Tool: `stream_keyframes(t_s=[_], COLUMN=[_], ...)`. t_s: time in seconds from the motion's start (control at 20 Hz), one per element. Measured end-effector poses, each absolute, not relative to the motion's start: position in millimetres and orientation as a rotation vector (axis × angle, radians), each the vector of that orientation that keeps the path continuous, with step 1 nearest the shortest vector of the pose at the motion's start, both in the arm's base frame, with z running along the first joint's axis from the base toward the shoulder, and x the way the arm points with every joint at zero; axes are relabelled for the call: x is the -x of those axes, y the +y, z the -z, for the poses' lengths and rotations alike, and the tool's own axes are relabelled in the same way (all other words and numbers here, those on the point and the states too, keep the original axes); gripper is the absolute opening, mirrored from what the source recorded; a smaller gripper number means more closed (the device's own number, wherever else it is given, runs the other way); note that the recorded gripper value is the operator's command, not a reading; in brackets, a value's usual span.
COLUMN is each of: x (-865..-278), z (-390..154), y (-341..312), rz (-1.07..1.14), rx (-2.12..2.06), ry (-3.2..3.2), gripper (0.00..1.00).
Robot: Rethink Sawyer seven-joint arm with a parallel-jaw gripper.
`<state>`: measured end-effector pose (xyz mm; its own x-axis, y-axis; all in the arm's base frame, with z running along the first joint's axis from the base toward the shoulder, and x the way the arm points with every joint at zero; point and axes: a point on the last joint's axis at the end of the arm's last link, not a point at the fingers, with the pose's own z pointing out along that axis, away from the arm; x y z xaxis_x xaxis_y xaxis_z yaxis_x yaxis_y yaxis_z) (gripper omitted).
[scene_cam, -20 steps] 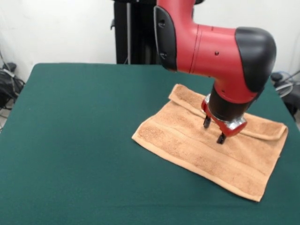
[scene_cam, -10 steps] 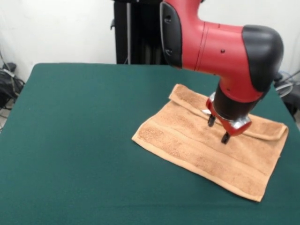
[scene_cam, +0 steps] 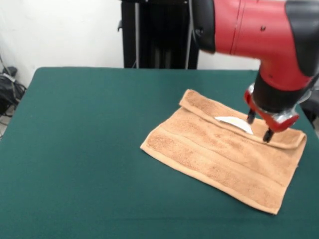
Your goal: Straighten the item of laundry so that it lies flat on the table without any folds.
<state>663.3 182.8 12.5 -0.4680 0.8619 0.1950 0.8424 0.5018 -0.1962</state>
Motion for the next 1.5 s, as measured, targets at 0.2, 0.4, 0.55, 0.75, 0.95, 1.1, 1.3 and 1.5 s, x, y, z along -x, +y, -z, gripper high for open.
stream_keyframes(t_s=[0.2,0.4,0.55,0.75,0.95,1.1,1.3,1.5], x=[-674.1,-682.9,-684.0,-681.0,-674.7,-674.1,-680.7,-682.6], z=[-29.1,-26.7,-15.9,12.7,42.2,55.1,51.8,49.9], y=[185.5,189.3,191.9,196.3,206.3,212.9,214.9,216.6], rz=[-0.064,-0.043,-0.046,-0.092,-0.125,-0.144,-0.137,-0.138], rx=[1.475,1.501,1.508,1.515,1.520,1.540,1.578,1.599], ry=[-2.477,-2.469,-2.459,-2.464,-2.474,-2.474,-2.463,-2.442], gripper=[1.00,1.00,1.00,1.00,1.00,1.00,1.00,1.00])
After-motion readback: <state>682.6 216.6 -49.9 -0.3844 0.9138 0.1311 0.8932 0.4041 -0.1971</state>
